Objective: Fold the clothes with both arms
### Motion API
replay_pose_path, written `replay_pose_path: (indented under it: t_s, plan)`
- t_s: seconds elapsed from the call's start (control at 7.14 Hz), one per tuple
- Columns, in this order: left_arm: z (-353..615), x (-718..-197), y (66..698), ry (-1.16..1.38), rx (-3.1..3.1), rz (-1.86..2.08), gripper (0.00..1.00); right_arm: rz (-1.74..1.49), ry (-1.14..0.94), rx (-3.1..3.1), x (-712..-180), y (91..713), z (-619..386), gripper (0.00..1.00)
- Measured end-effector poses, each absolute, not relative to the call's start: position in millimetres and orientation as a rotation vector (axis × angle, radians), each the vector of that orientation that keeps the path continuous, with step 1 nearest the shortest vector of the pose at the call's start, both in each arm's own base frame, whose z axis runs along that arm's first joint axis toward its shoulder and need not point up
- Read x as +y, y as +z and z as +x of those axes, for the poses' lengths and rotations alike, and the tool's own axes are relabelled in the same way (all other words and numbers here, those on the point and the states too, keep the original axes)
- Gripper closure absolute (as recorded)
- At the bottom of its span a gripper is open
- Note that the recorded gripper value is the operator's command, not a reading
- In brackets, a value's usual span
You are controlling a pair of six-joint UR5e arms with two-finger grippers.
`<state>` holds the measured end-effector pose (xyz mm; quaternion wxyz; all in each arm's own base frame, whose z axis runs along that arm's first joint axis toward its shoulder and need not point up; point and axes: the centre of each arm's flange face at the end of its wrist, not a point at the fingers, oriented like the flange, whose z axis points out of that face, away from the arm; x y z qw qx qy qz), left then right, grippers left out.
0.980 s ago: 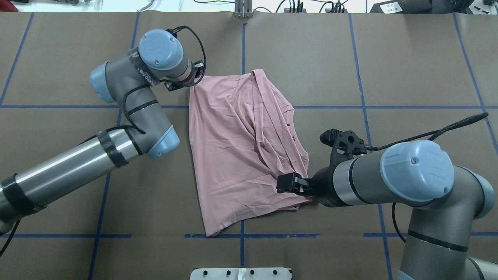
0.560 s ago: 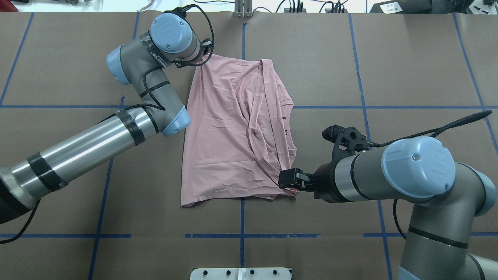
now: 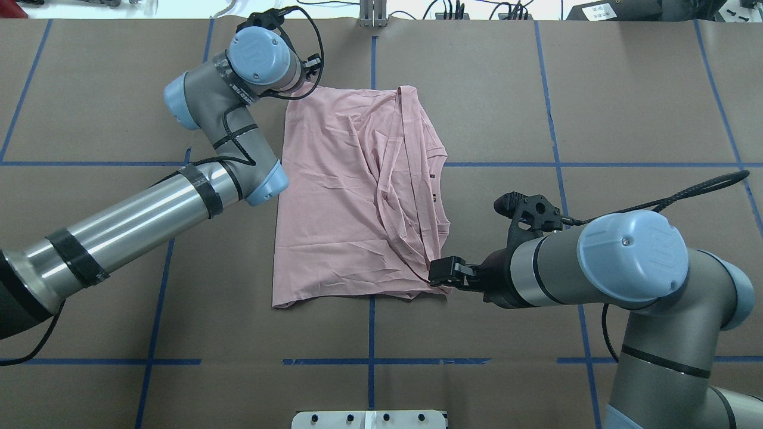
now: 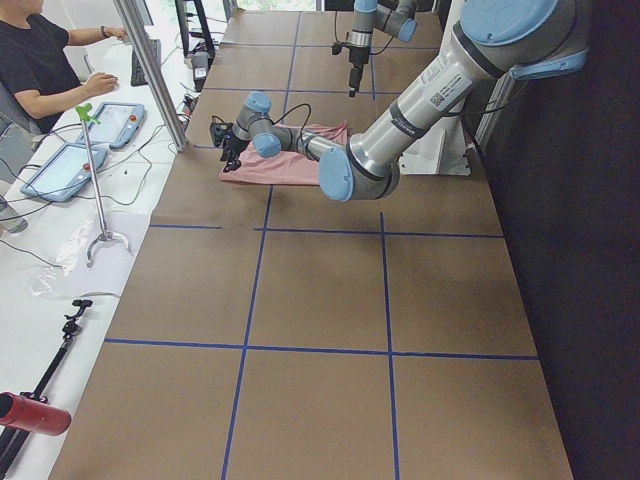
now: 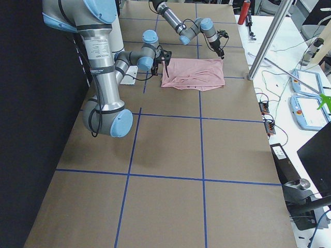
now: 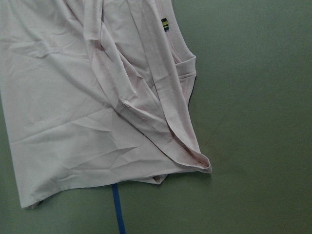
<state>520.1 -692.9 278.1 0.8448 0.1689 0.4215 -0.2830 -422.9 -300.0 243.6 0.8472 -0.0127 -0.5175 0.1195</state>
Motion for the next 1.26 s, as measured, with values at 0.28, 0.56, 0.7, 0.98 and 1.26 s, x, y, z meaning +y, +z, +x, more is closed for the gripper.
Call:
replay_pose_path:
  t_s: [0.28,0.56,0.7,0.98,1.26]
  plan:
    - [487.4,-651.6,285.1,-0.533,0.925,0.267,0.00,-0.026,0.279,-1.058,-309.5,252.6,-423.7,0.00]
    - [452.7,-571.5,264.1,-0.544,0.912,0.166,0.00,-0.025,0.299,-1.035,-316.8,256.4,-420.6,0.00]
    - [450.4,-519.8,258.8,-0.597,0.909,0.082,0.03,-0.023,0.305,-1.032,-318.9,257.0,-419.4,0.00]
    - [487.0,-427.4,266.0,-0.756,0.878,-0.095,0.03,-0.019,0.314,-1.030,-323.0,257.5,-416.6,0.00]
    - [534.8,-358.9,275.8,-0.830,0.824,-0.181,0.03,-0.017,0.318,-1.029,-325.0,257.6,-415.1,0.00]
